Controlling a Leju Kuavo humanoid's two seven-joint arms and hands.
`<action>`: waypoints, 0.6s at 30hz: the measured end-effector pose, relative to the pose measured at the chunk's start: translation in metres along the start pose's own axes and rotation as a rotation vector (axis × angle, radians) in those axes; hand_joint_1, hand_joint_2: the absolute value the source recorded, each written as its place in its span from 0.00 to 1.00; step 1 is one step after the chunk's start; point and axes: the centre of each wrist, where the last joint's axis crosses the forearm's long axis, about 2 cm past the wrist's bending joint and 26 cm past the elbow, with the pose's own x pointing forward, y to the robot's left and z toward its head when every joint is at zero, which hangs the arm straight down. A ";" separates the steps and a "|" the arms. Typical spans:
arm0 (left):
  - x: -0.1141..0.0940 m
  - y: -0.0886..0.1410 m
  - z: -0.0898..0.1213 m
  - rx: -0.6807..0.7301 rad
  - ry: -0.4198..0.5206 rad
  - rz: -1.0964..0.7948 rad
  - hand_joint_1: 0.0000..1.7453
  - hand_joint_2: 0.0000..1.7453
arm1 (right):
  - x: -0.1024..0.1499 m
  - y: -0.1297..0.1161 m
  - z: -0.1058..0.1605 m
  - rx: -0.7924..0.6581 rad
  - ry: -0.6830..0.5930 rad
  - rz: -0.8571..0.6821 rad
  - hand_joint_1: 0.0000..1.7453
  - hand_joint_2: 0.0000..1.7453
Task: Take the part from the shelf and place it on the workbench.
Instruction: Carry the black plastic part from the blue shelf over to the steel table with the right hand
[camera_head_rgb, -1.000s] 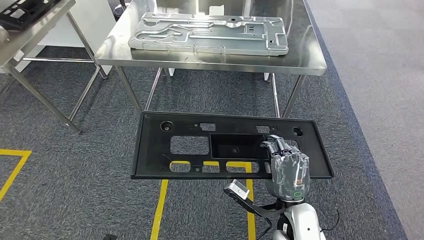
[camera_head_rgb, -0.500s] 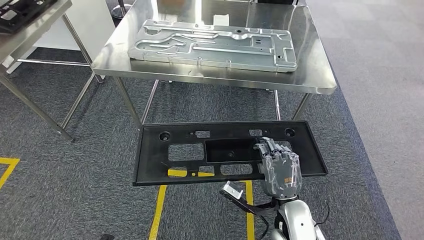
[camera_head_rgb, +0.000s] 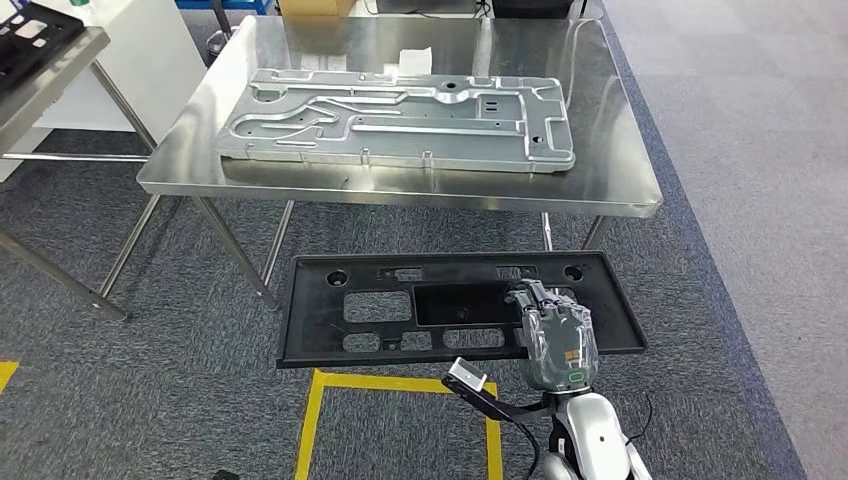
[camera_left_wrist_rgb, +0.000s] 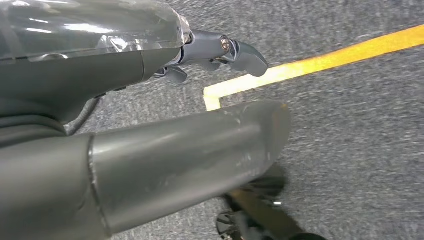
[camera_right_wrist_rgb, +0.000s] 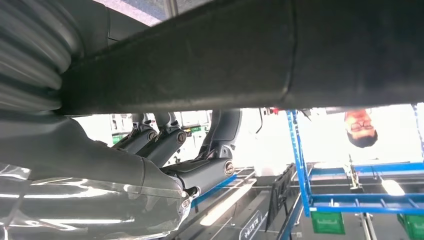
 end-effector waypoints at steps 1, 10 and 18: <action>-0.001 0.000 0.000 -0.001 0.003 -0.001 0.00 0.00 | 0.000 0.001 -0.001 0.006 0.000 0.003 1.00 1.00; 0.006 0.001 -0.002 -0.004 -0.008 -0.007 0.00 0.00 | -0.003 0.004 -0.018 -0.002 -0.028 0.053 1.00 1.00; 0.000 -0.003 0.000 -0.022 0.004 -0.028 0.00 0.00 | -0.009 0.005 -0.033 0.016 -0.074 0.143 1.00 1.00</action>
